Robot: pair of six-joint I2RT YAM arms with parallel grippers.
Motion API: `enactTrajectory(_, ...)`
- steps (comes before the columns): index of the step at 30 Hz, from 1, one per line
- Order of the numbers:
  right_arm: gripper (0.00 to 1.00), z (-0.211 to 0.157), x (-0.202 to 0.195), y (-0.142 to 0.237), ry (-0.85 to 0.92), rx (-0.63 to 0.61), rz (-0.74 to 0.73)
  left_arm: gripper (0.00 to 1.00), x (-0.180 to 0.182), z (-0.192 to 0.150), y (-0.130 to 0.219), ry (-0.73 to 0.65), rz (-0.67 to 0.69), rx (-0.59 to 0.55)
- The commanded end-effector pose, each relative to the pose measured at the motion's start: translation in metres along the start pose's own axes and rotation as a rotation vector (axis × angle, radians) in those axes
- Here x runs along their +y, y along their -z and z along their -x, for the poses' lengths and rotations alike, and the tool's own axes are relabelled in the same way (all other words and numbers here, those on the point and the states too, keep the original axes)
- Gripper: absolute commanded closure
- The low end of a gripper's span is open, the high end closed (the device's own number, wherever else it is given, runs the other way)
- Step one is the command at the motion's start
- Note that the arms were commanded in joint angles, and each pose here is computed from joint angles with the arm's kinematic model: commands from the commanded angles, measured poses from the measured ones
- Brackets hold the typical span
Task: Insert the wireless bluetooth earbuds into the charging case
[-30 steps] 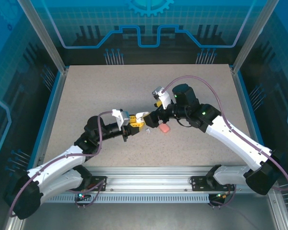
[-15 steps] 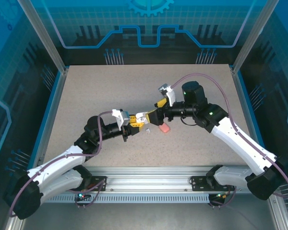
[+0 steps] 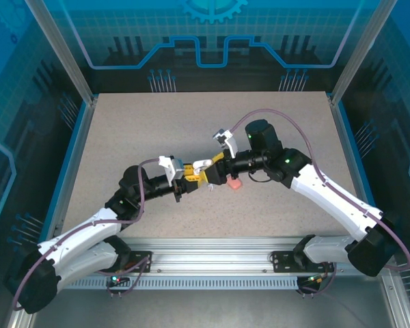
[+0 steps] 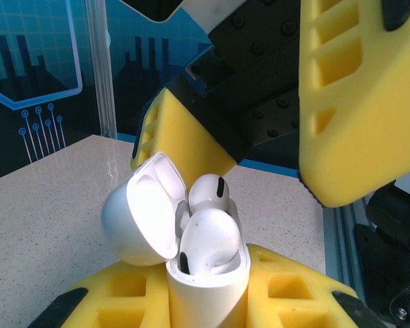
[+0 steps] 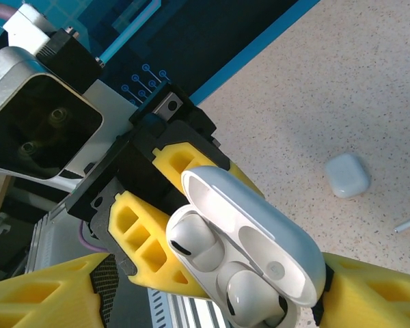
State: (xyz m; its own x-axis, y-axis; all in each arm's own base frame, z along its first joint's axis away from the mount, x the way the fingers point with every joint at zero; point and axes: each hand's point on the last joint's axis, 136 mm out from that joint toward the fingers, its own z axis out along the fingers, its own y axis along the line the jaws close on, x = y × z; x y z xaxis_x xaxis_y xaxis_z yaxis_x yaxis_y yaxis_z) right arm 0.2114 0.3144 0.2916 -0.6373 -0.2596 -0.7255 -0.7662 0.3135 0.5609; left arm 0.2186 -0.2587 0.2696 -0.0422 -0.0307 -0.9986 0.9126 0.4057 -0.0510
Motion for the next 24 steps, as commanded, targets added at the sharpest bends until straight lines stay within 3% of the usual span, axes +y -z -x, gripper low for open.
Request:
enactTrajectory(1, 0.27, 0.011, 0.023, 0.008, 0.084, -0.034, 0.047, 1.00, -0.003, 0.008, 0.000, -0.023, -0.007, -0.026)
enactTrajectory(10, 0.30, 0.012, 0.024, 0.020, 0.141, -0.068, 0.002, 1.00, -0.003, 0.008, 0.000, -0.020, -0.010, -0.025)
enactTrajectory(19, 0.25, 0.006, -0.010, 0.046, 0.281, -0.036, -0.218, 1.00, -0.014, 0.014, 0.001, -0.018, -0.068, -0.025)
enactTrajectory(24, 0.23, -0.009, 0.008, 0.050, 0.473, -0.017, -0.122, 1.00, -0.022, 0.019, 0.002, -0.014, -0.106, -0.029)
